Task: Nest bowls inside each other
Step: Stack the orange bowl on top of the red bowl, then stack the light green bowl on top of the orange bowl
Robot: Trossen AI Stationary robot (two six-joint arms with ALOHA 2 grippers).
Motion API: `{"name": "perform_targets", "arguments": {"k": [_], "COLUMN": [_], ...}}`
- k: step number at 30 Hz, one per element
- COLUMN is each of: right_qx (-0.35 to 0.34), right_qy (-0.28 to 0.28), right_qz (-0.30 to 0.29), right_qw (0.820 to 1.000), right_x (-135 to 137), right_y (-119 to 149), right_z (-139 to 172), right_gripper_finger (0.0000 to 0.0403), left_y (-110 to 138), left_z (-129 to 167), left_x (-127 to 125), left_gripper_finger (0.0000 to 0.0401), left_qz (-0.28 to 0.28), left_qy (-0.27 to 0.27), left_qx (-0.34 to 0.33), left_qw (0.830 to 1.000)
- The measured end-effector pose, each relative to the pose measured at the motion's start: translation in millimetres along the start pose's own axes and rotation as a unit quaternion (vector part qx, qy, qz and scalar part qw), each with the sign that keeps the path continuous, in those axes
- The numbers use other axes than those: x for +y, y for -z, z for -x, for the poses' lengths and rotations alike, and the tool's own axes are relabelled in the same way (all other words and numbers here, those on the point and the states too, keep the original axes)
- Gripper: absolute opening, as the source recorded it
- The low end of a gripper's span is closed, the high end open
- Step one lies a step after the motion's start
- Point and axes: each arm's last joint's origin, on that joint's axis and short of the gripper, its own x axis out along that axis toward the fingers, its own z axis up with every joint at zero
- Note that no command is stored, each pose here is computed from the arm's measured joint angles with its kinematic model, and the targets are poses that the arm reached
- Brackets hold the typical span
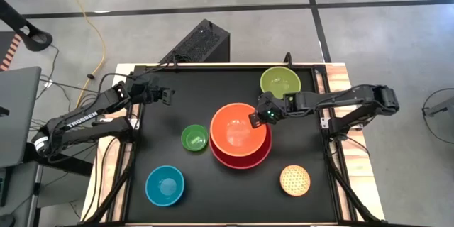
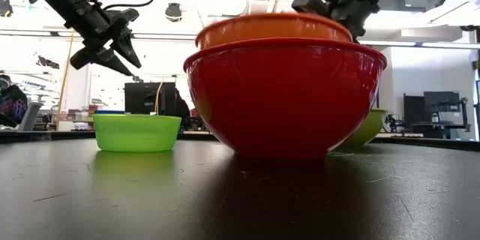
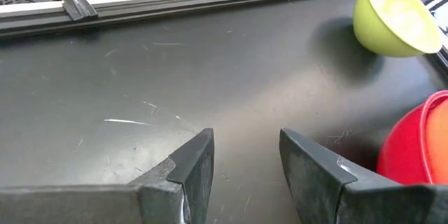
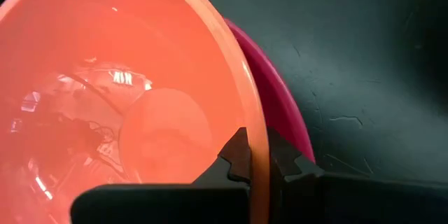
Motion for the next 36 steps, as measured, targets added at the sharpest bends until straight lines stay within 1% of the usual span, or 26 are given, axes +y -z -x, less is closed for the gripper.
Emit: {"name": "perform_targets", "arguments": {"k": [11,19,21,30,33,36], "right_qx": [0.026,0.028,0.028,0.03,0.03,0.03], "right_qy": [0.032,0.036,0.036,0.032,0.025,0.008], "right_qz": [0.016,0.022,0.029,0.031,0.029,0.033], "right_qw": [0.999,0.999,0.999,0.999,0.999,0.999], "right_x": [2.1,1.7,1.6,2.8,3.6,7.3], "right_y": [9.4,9.8,9.7,11.0,9.7,4.7], "right_z": [-24.9,-26.5,-26.5,-26.0,-21.6,-10.9], "right_gripper_finger": [0.0016,0.002,0.0031,0.011,0.0139,0.0166], "left_y": [0.5,0.5,0.5,0.4,0.4,0.3], "left_z": [-0.1,-0.1,-0.1,-0.1,-0.1,-0.1], "left_x": [0.1,0.2,0.3,0.4,0.3,0.3], "left_gripper_finger": [0.0151,0.0151,0.0151,0.0151,0.0151,0.0151], "left_qz": [0.005,0.008,0.008,0.008,0.008,0.008], "left_qy": [-0.002,-0.002,-0.003,-0.005,-0.005,-0.005], "left_qx": [0.002,0.002,0.002,0.0,0.0,0.0], "left_qw": [1.0,1.0,1.0,1.0,1.0,1.0]}}
